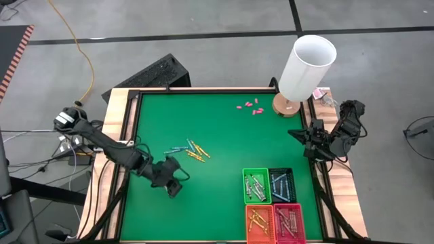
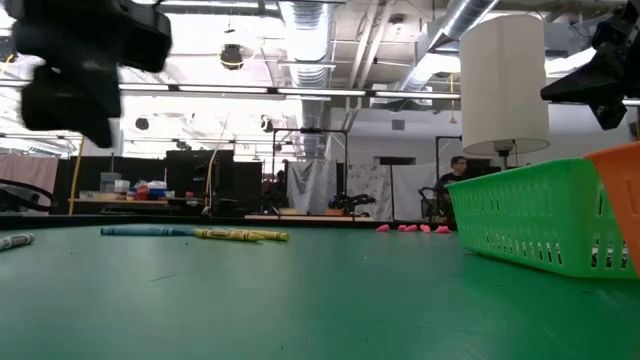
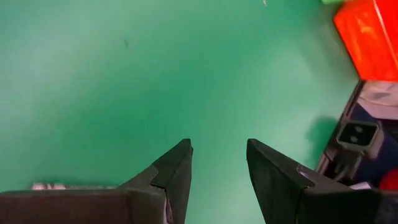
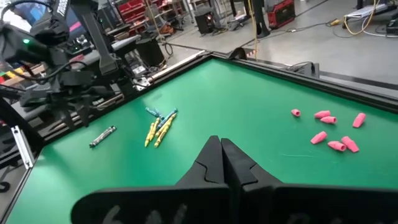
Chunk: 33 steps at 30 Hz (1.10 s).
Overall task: Sort crayons
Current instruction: Put the black crayon into the green bin
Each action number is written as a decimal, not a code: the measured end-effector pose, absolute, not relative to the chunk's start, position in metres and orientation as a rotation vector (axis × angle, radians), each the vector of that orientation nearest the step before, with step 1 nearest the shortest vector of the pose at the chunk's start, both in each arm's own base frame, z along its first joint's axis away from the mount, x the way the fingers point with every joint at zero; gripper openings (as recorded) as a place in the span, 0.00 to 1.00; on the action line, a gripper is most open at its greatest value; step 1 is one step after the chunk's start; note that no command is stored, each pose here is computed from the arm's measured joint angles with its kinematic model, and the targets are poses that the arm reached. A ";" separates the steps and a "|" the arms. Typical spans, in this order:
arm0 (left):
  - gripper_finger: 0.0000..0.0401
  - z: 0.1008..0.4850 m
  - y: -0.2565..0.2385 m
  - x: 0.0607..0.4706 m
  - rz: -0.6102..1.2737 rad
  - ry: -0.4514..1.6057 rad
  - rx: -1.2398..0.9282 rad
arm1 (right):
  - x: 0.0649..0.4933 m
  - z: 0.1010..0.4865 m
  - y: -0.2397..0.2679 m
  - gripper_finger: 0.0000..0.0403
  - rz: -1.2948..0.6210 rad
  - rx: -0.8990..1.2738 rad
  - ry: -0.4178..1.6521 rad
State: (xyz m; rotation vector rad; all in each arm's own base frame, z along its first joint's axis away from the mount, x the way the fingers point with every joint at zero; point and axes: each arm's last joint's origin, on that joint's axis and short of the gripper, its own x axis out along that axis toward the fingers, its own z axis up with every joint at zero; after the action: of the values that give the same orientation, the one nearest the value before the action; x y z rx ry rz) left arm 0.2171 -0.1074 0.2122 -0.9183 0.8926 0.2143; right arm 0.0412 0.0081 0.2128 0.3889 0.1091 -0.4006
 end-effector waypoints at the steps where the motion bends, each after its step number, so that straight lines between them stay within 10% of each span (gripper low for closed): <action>1: 0.35 0.212 -0.111 0.215 0.214 0.896 -0.929 | 0.041 0.213 0.008 0.00 -0.400 0.389 0.109; 33: 0.35 0.198 -0.120 0.195 0.639 0.881 -1.256 | 0.041 0.212 0.009 0.00 -0.386 0.391 0.122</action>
State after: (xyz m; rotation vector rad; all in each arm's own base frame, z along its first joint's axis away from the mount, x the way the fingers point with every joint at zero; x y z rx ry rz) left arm 0.1954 -0.1203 0.1978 -1.2563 0.8811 0.6390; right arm 0.0413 0.0085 0.2125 0.3906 0.1217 -0.3861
